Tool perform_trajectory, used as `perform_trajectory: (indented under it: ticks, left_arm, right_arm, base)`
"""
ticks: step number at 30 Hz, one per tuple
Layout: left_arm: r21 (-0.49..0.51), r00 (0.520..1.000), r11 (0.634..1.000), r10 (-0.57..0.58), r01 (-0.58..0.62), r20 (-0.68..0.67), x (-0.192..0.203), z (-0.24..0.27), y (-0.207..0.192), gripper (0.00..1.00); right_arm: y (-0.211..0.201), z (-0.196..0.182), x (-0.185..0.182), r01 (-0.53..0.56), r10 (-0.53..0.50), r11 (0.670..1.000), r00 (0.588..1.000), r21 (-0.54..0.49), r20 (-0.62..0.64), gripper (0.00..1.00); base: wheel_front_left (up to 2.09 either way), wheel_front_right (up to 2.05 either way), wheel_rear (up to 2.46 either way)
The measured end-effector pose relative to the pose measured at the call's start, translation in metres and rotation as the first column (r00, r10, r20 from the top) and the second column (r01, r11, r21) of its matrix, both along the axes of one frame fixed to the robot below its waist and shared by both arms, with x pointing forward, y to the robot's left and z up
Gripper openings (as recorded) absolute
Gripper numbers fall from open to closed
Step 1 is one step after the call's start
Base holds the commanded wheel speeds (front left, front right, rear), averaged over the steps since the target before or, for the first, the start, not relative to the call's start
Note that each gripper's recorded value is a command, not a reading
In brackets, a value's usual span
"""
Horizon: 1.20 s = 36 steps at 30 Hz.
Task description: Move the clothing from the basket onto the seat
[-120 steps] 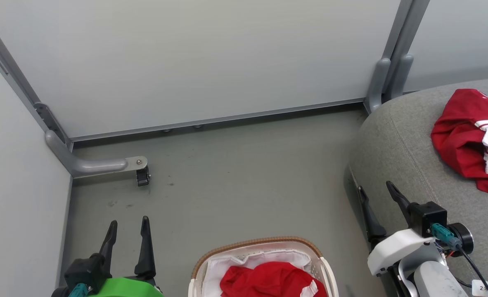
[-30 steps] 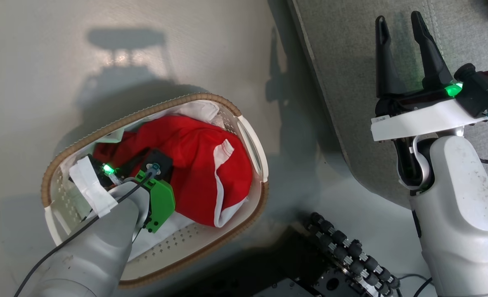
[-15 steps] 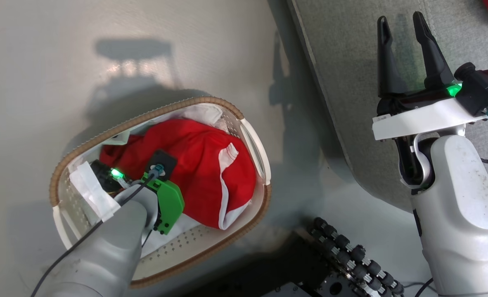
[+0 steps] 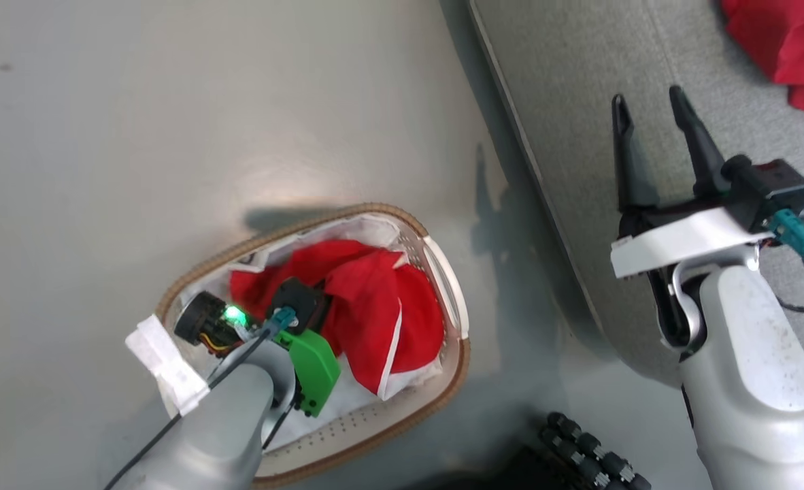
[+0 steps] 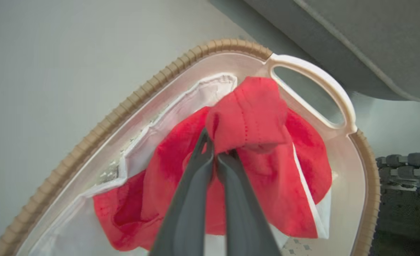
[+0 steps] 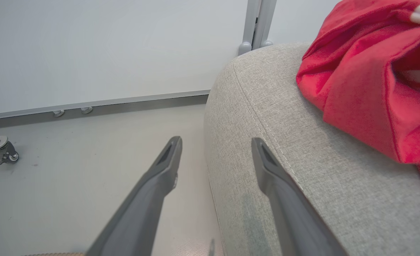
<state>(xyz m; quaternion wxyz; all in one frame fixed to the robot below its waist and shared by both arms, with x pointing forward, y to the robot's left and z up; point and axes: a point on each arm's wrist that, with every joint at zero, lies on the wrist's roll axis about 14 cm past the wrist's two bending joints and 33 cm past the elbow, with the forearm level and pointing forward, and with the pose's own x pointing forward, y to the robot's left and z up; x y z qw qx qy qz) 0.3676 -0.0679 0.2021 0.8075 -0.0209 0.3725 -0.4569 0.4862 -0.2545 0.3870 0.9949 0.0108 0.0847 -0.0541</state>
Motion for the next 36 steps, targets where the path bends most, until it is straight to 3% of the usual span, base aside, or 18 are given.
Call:
perform_trajectory:
  ticks: [8,14,19,25,36]
  left_arm:
    - [-0.161,0.976,0.984,0.111,-0.08,0.189,0.032,0.091,0.0,0.0]
    - [-0.26,0.902,0.96,0.201,-0.103,0.381,0.065,0.172,0.015,0.0]
    - [-0.291,0.823,0.955,0.204,-0.049,0.53,0.071,0.233,0.024,0.0]
    - [-0.292,0.685,0.956,0.197,0.024,0.701,0.089,0.314,0.034,0.0]
    - [-0.25,0.464,0.965,0.185,0.083,0.866,0.1,0.427,0.048,0.0]
  right_arm:
    - [0.009,0.025,-0.024,-0.014,0.014,1.0,1.0,-0.006,0.024,1.0]
    - [0.023,0.052,-0.036,-0.043,0.043,0.999,0.996,0.003,0.076,1.0]
    - [0.037,0.073,-0.045,-0.079,0.077,0.997,0.989,0.011,0.123,1.0]
    - [0.058,0.098,-0.055,-0.139,0.135,0.99,0.974,0.01,0.18,1.0]
    - [0.09,0.14,-0.068,-0.231,0.227,0.973,0.933,-0.018,0.28,1.0]
  base:
    - [0.0,0.0,0.0]
    - [0.0,0.0,0.0]
    - [0.0,0.0,0.0]
    - [0.0,0.0,0.0]
    - [0.0,0.0,0.0]
